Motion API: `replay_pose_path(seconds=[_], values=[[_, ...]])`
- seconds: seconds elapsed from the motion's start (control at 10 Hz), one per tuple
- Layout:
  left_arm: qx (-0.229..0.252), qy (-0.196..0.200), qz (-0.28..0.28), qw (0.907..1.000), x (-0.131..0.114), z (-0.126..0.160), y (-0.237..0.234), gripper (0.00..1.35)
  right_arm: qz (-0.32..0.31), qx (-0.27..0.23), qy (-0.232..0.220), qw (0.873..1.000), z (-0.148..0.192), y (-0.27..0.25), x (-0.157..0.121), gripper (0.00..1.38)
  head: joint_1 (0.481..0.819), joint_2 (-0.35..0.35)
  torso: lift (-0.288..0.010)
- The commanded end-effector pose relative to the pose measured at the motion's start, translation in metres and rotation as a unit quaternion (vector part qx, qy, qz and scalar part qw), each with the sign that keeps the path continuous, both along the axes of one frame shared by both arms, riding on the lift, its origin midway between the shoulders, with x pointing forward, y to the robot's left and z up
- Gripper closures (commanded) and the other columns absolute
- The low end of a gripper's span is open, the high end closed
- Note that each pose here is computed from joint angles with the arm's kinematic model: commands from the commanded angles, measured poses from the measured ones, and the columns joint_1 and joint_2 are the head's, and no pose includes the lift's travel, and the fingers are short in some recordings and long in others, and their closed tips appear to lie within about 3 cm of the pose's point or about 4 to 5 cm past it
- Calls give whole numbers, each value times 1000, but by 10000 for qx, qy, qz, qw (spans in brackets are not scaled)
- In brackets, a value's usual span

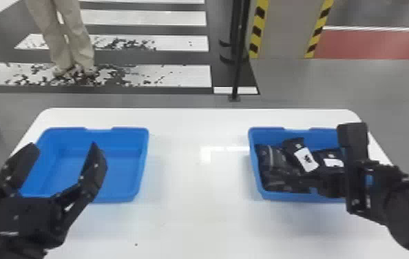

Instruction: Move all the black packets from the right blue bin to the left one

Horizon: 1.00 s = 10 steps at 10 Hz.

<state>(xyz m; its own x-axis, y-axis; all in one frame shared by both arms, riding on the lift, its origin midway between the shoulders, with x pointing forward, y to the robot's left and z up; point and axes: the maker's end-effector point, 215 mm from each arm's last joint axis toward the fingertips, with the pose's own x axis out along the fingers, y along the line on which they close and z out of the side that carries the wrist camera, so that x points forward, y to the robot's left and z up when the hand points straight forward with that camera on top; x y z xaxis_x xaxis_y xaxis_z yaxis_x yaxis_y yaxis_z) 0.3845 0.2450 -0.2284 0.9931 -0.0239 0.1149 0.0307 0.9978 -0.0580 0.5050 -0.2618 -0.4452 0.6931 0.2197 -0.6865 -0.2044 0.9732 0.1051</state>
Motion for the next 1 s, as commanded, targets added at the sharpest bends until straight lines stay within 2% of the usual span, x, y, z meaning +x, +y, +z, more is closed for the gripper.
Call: replay_pose_path(seconds=[0.0, 0.2, 0.6, 0.7, 0.8, 0.9], values=[[0, -8, 2, 10000, 0, 0, 0, 119, 9, 10, 193, 9998, -10, 2, -1, 125, 695, -21, -140], [0, -20, 2, 10000, 0, 1, 0, 119, 87, 102, 351, 9993, -21, 11, -1, 136, 695, -17, -140], [-33, -8, 10, 10000, 1, -2, 2, 119, 99, 101, 743, 9971, -40, 15, -3, 306, 695, -1, -140], [-30, -7, 4, 10000, 1, -2, 1, 119, 157, 178, 861, 9960, -48, 22, -3, 472, 695, -1, -140], [-29, -33, 18, 10000, 1, 0, 2, 119, 227, 317, 952, 9947, -53, 30, -7, 809, 695, 1, -140], [-31, -9, 37, 10000, -1, -2, 4, 119, 295, 477, 875, 9946, -49, 40, -7, 1078, 695, 7, -140]])
